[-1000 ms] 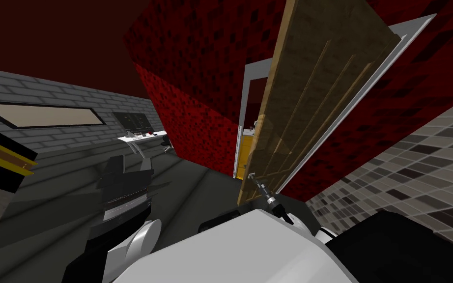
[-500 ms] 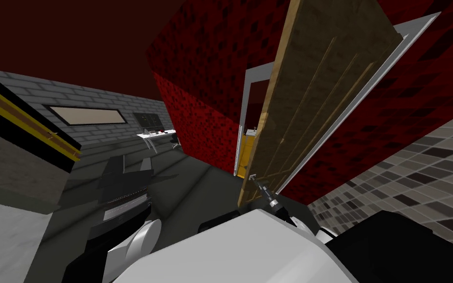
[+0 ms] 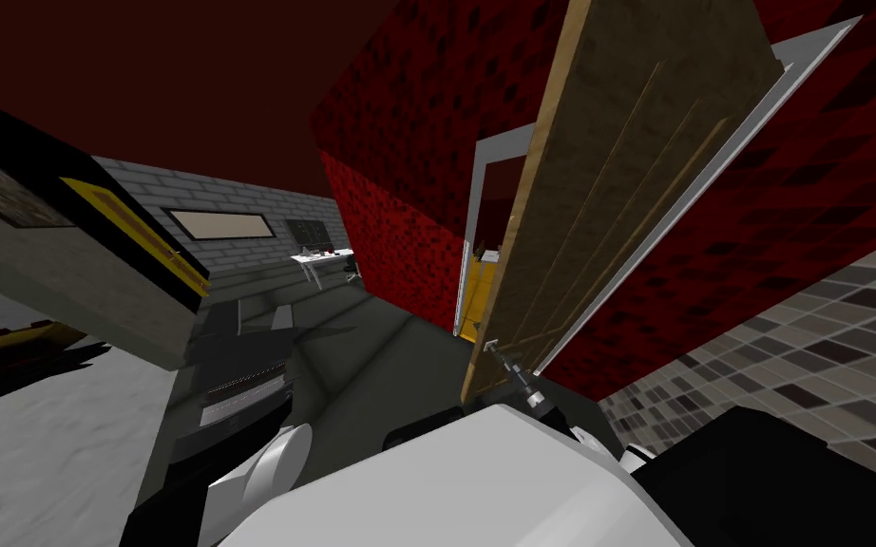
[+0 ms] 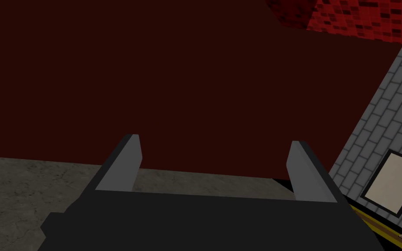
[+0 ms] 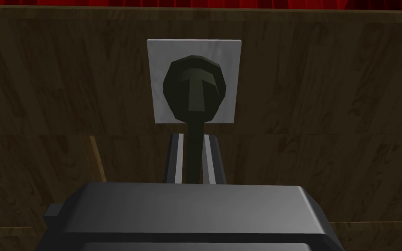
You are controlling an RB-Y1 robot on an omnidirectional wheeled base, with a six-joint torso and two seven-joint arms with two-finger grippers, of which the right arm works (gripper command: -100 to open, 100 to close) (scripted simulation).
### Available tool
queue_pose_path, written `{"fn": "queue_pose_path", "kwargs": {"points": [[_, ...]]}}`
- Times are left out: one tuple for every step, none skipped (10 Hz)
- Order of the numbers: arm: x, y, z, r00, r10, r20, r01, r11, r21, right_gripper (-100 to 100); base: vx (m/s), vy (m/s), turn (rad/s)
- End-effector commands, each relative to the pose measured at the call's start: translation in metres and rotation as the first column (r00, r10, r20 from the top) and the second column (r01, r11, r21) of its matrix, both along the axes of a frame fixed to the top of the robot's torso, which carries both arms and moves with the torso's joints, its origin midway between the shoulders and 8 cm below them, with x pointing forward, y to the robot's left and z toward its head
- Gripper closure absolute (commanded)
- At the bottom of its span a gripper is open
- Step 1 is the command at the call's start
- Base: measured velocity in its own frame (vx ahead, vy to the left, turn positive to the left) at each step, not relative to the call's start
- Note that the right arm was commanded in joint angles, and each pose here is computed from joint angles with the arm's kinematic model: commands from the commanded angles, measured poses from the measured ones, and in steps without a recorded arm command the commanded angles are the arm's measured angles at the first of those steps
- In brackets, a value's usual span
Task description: Pull the door open
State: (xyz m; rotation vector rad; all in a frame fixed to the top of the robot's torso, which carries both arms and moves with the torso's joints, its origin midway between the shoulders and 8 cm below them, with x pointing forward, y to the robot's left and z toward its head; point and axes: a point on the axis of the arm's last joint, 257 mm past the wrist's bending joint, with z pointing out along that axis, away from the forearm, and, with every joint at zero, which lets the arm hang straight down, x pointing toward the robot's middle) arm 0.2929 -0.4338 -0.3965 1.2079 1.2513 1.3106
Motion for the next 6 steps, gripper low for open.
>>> {"fn": "queue_pose_path", "kwargs": {"points": [[0.000, 0.000, 0.000, 1.0000, 0.000, 0.000, 0.000, 1.000, 0.000, 100, -0.084, -0.024, 0.036], [0.009, 0.004, -0.002, 1.0000, -0.003, 0.000, 0.003, 1.000, 0.000, 100, -0.132, -0.041, 0.094], [0.013, 0.005, -0.002, 1.0000, -0.005, 0.000, 0.005, 1.000, 0.000, 100, -0.212, -0.043, 0.145], [0.013, 0.005, -0.002, 1.0000, -0.005, 0.000, 0.005, 1.000, 0.000, 100, -0.136, -0.037, 0.042], [0.025, 0.009, -0.003, 0.9999, -0.011, 0.002, 0.011, 1.000, -0.002, 100, -0.183, -0.058, 0.098], [0.025, 0.009, -0.003, 0.9999, -0.011, 0.002, 0.011, 1.000, -0.002, 100, -0.171, -0.061, 0.089]]}}
